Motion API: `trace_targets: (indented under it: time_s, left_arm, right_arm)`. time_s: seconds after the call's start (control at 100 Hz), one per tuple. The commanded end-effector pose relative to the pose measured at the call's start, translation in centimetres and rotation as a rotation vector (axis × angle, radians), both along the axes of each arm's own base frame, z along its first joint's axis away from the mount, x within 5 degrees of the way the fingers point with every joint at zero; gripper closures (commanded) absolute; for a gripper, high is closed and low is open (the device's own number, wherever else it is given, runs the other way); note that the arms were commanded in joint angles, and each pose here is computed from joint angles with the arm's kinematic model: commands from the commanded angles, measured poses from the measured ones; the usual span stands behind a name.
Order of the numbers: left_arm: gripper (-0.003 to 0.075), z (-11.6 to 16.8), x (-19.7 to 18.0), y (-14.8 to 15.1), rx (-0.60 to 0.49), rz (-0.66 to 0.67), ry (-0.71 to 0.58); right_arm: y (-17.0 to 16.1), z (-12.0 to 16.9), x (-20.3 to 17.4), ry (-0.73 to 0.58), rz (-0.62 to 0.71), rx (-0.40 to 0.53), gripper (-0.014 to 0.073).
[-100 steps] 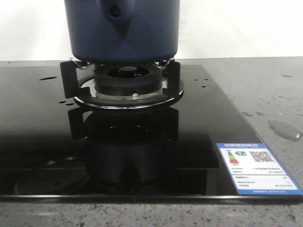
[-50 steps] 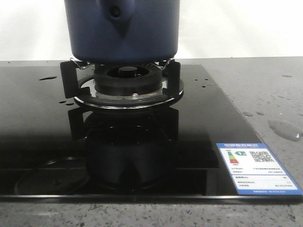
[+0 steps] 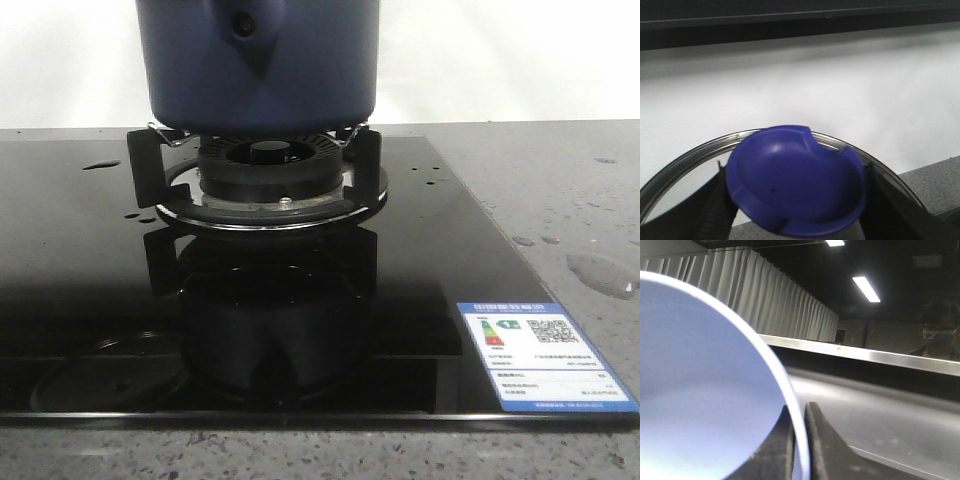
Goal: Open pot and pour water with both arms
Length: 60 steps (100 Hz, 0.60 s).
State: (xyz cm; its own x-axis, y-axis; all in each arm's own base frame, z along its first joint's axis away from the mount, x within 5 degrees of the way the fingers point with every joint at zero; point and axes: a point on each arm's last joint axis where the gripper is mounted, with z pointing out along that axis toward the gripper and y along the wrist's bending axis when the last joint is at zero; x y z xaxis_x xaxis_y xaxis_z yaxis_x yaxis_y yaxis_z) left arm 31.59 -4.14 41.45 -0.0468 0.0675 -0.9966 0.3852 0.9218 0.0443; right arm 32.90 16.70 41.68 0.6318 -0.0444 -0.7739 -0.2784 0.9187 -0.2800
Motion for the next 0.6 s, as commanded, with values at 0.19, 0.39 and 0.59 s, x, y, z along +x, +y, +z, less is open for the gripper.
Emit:
trace_targets:
  time_s: [0.19,0.39,0.59]
  left_arm:
    - [0.038,2.7,-1.1,0.1,-0.051,0.007,-0.076]
    - [0.038,2.6,-1.4,-0.5,-0.054,-0.066,-0.07]
    - [0.038,2.8,-2.1,-1.7,-0.106,-0.212,-0.063]
  right_arm:
    - [-0.9,3.2,-2.0,-0.131,0.003,0.058,0.0651]
    - [-1.1,3.1,-1.9,0.031,-0.011,-0.017,0.0651]
    - [-4.2,4.5,-2.1,0.444,-0.07,-0.083,0.065]
